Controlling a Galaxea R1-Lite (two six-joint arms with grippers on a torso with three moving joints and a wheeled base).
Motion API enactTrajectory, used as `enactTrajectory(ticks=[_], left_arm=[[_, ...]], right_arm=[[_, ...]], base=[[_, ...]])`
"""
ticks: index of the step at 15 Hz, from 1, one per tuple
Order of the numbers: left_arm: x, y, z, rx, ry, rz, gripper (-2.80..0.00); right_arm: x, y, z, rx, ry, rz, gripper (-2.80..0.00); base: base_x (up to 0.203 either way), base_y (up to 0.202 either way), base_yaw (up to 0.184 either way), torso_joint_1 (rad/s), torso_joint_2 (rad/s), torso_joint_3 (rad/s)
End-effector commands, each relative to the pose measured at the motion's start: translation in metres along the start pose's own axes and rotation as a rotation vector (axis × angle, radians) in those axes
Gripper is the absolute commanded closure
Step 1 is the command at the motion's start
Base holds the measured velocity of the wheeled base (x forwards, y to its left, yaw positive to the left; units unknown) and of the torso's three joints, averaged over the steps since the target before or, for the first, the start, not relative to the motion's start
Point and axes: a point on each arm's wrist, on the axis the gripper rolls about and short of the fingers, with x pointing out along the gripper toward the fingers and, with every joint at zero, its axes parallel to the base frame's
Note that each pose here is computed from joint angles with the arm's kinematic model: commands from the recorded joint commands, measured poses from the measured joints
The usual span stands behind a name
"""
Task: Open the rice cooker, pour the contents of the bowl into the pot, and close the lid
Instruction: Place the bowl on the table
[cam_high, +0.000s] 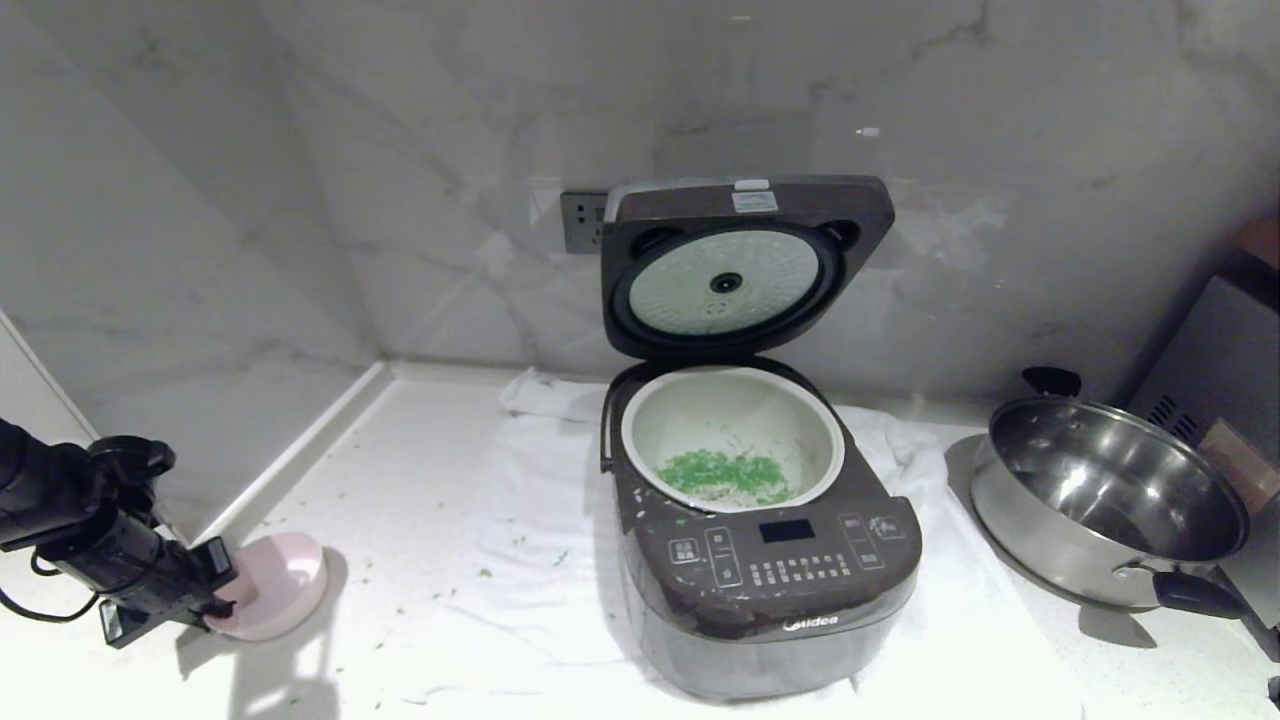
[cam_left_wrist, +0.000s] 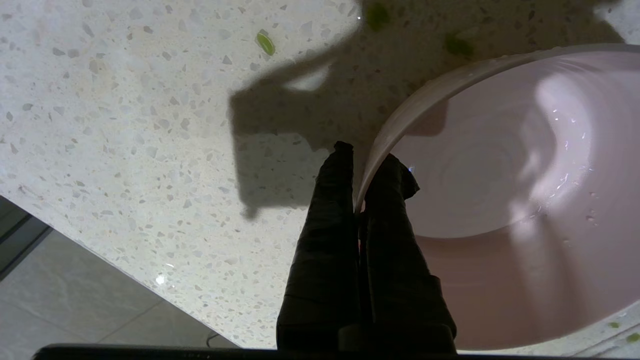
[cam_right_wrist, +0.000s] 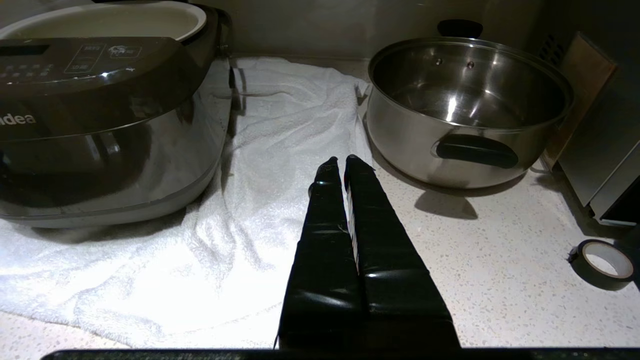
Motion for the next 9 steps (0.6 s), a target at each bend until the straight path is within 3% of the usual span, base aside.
enactTrajectory(ticks=[1,9], left_arm=[[0.002,0.001,0.000,-0.006,0.005,0.001,-2.80],[-0.027,-0.004,0.004,0.002,-0.068,-0.040,-2.80]], right_arm=[[0.000,0.000,0.000,-0.001,0.001,0.000,0.00],[0.000,0.000,0.000,-0.001,0.000,0.000,0.00]], base=[[0.000,0.000,0.000,0.000,0.00,0.000],[0.000,0.000,0.000,0.000,0.00,0.000]])
